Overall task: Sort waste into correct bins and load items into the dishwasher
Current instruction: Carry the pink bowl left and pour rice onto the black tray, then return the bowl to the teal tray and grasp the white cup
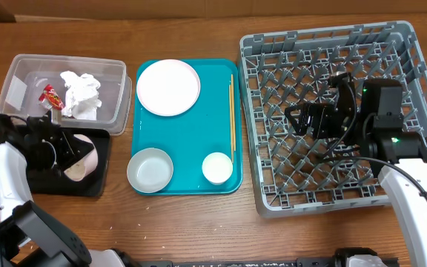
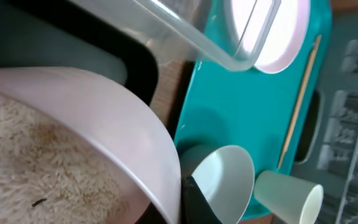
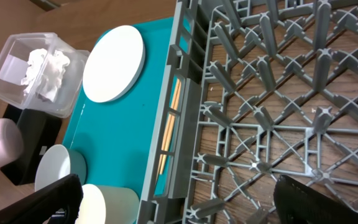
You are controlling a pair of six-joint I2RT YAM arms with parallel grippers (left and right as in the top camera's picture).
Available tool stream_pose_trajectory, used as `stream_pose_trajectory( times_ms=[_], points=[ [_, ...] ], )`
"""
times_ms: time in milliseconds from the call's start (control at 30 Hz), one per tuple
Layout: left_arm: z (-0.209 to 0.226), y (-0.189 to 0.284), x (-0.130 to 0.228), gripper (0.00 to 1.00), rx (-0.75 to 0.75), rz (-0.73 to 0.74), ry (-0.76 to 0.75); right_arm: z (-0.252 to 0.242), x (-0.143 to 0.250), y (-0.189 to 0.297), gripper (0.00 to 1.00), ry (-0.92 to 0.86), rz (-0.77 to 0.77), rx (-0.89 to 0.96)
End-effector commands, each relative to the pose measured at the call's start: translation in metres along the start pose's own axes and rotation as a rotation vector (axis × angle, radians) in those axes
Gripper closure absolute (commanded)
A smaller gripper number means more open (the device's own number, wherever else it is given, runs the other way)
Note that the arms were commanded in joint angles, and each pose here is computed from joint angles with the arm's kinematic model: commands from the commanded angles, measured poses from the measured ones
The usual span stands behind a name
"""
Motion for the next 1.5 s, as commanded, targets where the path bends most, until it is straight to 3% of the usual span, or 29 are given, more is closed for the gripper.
stream_pose_trajectory(
  times_ms=[0, 200, 500, 700, 1000, 1067, 1467],
  points=[
    [-0.002, -0.004, -0.008, 0.96, 0.204, -0.106, 0.007, 0.005, -0.006, 0.004, 0.0, 0.007, -0.017, -0.01],
    [0.001, 0.009, -0.02, 0.96, 0.505, -0.267, 0.072, 0.004, -0.005, 0.004, 0.0, 0.003, -0.011, -0.008],
    [0.031, 0.054, -0.008, 0.96, 0.599, -0.432, 0.263, 0.004, -0.003, 0.004, 0.0, -0.005, 0.001, -0.004],
    [0.032, 0.075, -0.013, 0.96, 0.72, -0.565, 0.235, 0.003, -0.002, 0.004, 0.0, -0.009, 0.007, -0.002],
    [0.04, 0.077, -0.019, 0.96, 0.702, -0.565, 0.238, 0.003, -0.001, 0.004, 0.0, -0.012, 0.011, -0.001],
    [0.044, 0.076, -0.02, 0.96, 0.694, -0.534, 0.311, 0.003, -0.001, 0.004, 0.0, -0.012, 0.011, -0.001],
    [0.046, 0.078, -0.024, 0.96, 0.697, -0.542, 0.299, 0.003, -0.001, 0.004, 0.0, -0.011, 0.011, -0.001]
  ],
)
Point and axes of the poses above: each gripper's point midway between its finger pads, its own y axis back along the fingers, its own z axis along the line the jaws close on, x = y × z, the point moved 7 cm from there along y, back along the fingers, and after that the axes turned 9 degrees about -y, right-handed, at the moved point
